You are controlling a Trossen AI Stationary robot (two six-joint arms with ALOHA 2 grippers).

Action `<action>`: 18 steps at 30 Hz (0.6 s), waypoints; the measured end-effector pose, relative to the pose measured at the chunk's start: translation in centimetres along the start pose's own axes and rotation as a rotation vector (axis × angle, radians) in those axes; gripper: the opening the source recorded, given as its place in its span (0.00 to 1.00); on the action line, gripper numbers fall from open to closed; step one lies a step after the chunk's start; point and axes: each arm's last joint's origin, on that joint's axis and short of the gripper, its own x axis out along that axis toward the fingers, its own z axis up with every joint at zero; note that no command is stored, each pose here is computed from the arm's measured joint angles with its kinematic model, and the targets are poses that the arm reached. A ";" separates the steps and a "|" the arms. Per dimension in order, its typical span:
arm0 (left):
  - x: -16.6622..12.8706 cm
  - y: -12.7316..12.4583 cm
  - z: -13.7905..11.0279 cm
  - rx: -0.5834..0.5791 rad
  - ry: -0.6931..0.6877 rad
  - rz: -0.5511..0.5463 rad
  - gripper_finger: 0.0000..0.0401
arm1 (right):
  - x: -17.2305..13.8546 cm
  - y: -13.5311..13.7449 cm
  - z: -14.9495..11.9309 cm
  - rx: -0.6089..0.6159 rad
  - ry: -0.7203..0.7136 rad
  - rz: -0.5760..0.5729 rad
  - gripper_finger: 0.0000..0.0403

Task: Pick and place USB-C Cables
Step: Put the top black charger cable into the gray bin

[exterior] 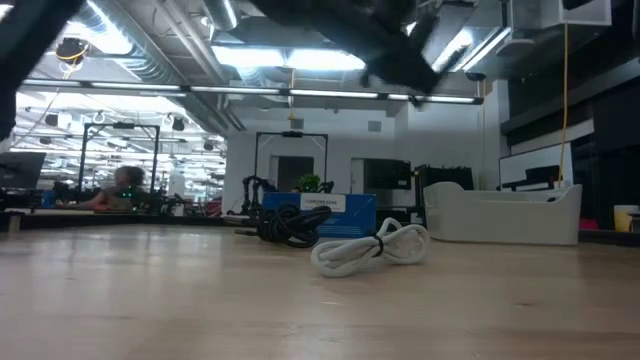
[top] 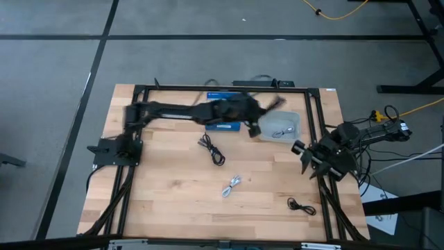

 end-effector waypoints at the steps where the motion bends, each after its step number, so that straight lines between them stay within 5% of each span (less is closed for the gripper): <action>1: 1.2 -0.1 -0.4 0.023 0.039 -0.024 0.07 | 0.0 0.0 0.0 -0.006 0.004 0.014 0.31; 10: 9.0 1.3 -3.0 0.064 0.171 -0.140 0.07 | -0.1 2.0 1.4 -0.198 -0.062 0.376 0.31; 14: 10.0 0.9 -3.1 0.051 0.139 -0.268 0.07 | 0.0 2.4 1.3 -0.188 -0.065 0.422 0.31; 18: 10.2 0.6 -3.5 0.044 0.154 -0.323 0.19 | 0.1 2.6 1.2 -0.200 -0.078 0.426 0.31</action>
